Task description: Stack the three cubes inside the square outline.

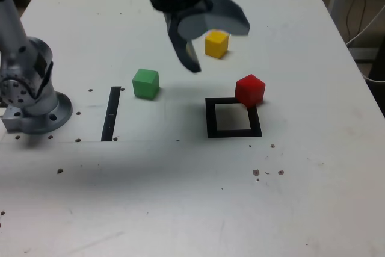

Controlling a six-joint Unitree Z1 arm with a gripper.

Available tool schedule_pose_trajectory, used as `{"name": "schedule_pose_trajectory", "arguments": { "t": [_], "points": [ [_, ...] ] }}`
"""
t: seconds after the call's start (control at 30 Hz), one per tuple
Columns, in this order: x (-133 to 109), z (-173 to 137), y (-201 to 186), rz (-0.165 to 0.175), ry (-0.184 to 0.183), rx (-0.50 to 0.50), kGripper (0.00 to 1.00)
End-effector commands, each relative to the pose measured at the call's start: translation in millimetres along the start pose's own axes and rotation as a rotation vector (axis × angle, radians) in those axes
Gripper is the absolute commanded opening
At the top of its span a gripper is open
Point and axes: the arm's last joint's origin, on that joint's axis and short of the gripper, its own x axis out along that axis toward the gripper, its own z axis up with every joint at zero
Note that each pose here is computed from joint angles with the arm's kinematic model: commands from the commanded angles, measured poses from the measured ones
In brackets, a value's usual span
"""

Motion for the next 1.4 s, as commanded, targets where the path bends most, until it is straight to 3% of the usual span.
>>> {"name": "schedule_pose_trajectory", "arguments": {
  "t": [0.0, 0.13, 0.33, 0.57, 0.87, 1.23, 1.37],
  "points": [
    [-10.8, 16.4, 1.6, 0.023, 0.033, 0.000, 0.97],
    [-15.4, 36.8, 1.9, 0.056, 0.117, 0.009, 0.95],
    [-3.3, 48.7, -3.3, 0.021, 0.191, 0.011, 0.94],
    [12.8, 63.5, -9.2, -0.023, 0.224, 0.023, 0.94],
    [44.1, 83.1, -13.2, -0.041, 0.258, 0.020, 0.93],
    [54.6, 83.4, -7.3, -0.010, 0.294, -0.033, 0.94],
    [55.7, 82.9, -5.3, -0.020, 0.319, -0.034, 0.94]
  ]
}}
